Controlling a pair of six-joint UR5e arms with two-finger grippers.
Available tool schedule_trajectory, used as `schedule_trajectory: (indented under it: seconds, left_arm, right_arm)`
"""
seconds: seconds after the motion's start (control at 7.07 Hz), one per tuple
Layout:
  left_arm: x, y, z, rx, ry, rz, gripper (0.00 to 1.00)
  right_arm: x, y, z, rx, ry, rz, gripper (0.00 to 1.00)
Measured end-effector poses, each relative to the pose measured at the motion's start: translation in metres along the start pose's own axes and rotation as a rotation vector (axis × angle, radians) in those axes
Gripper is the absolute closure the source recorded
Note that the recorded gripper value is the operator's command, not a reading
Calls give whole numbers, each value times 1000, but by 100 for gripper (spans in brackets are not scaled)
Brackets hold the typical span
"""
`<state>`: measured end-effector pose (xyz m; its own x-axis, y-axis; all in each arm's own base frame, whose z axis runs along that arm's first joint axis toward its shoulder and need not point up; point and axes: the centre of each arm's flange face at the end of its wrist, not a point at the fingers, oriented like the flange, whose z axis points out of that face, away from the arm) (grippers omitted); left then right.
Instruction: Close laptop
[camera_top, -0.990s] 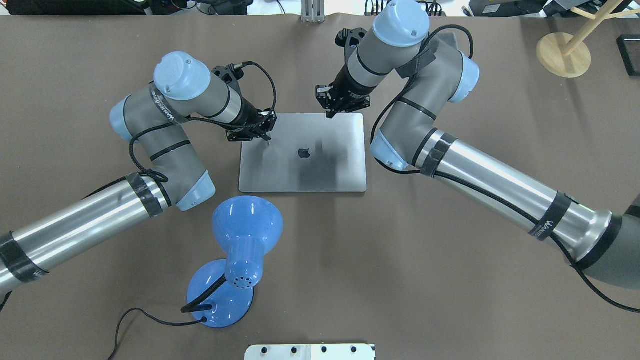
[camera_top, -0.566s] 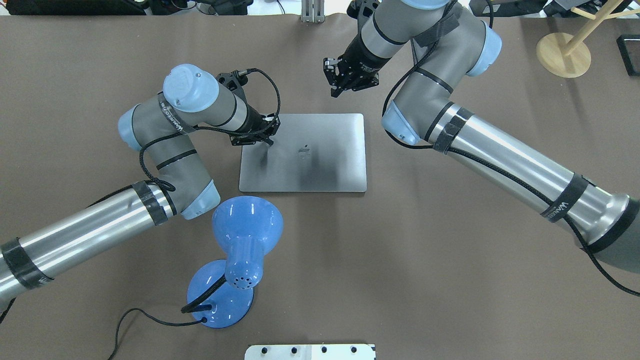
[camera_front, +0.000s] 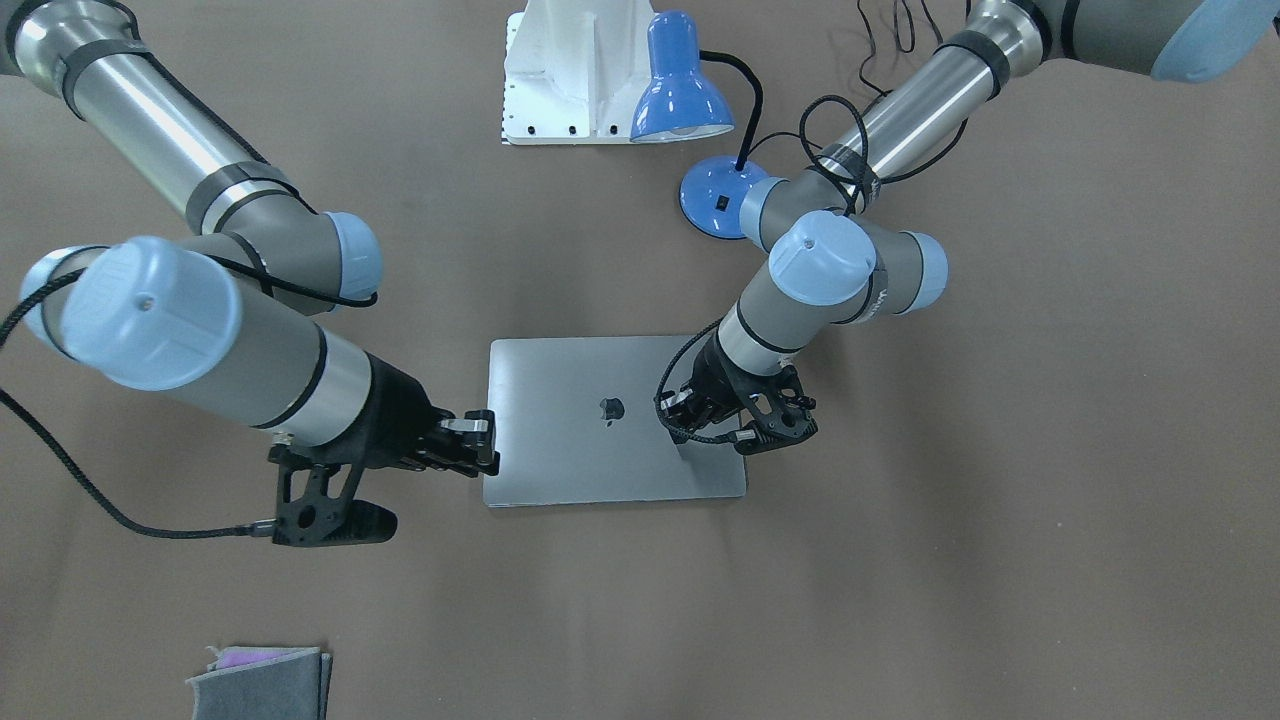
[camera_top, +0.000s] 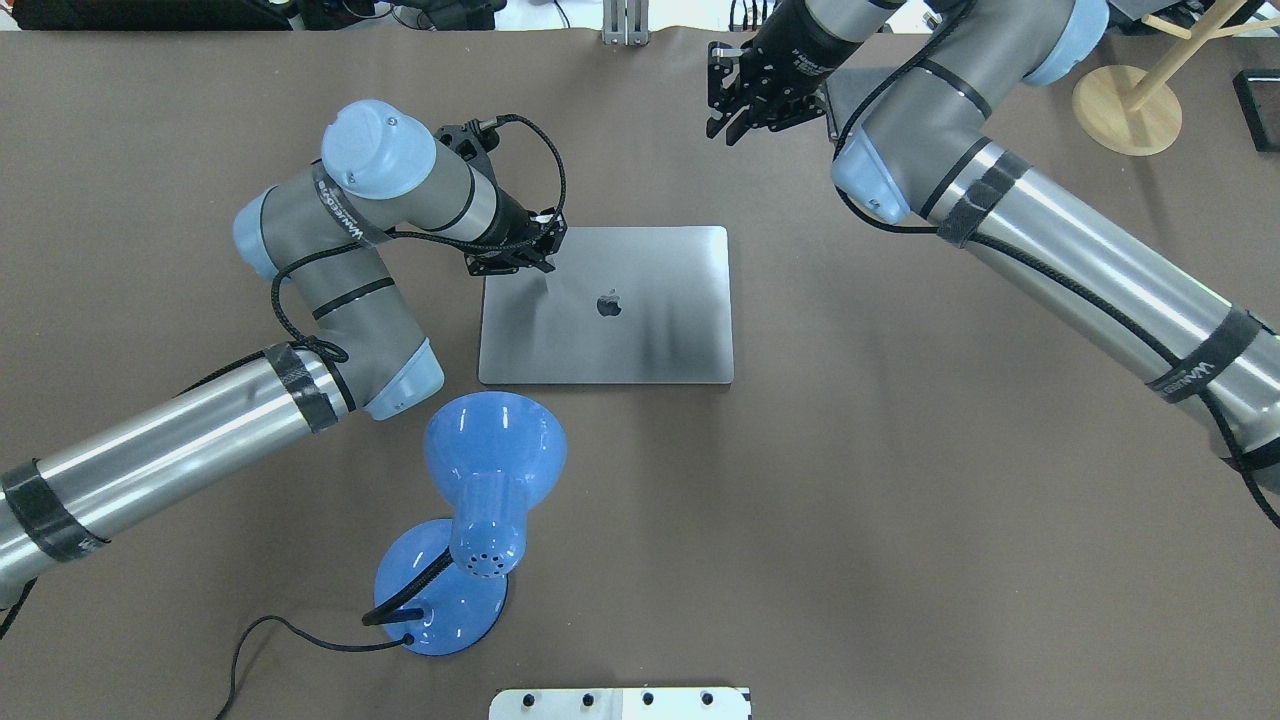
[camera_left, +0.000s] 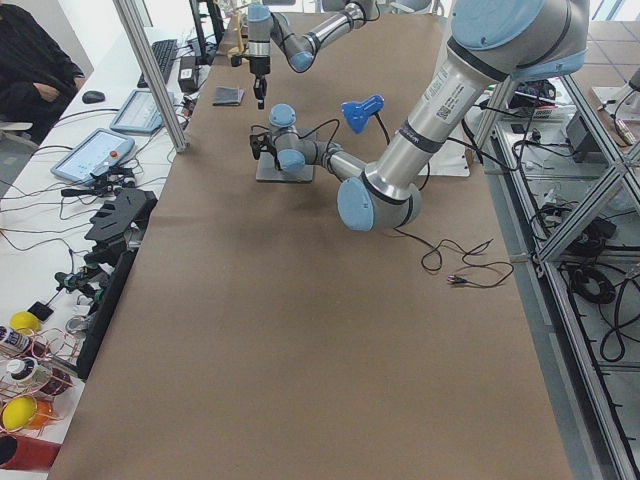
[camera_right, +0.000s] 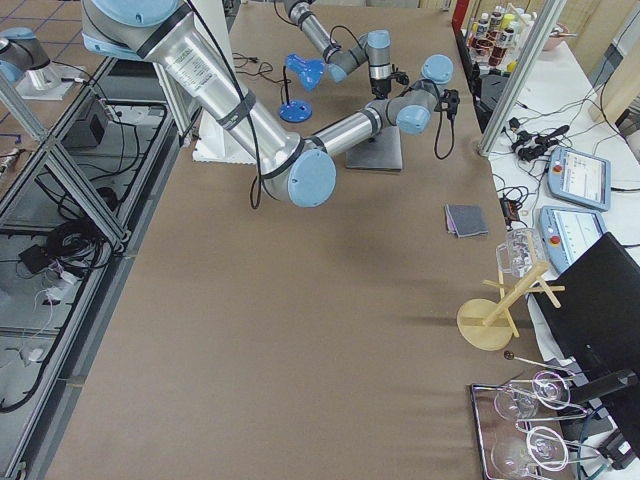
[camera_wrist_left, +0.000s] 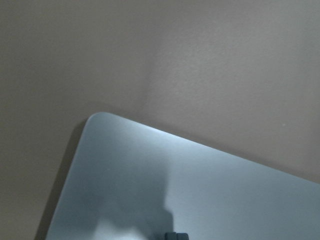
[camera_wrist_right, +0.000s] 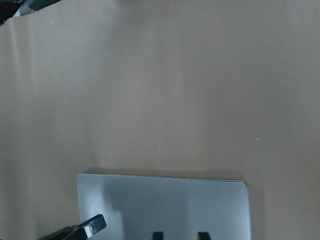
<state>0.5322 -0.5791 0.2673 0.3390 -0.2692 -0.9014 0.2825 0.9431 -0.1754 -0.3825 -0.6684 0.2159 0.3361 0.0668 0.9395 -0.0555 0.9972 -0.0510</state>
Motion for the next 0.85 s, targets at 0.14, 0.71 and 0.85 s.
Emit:
schedule_trajectory:
  seconds: [0.14, 0.71, 0.85]
  left_arm:
    - [7, -3, -12, 0, 19, -8, 2]
    - [13, -45, -88, 15, 37, -62, 1]
    - [-8, -75, -127, 10, 32, -82, 1]
  right_arm:
    - [24, 1, -24, 4, -11, 9, 0]
    - [132, -15, -116, -2, -46, 24, 0]
    - [177, -11, -131, -4, -43, 13, 0]
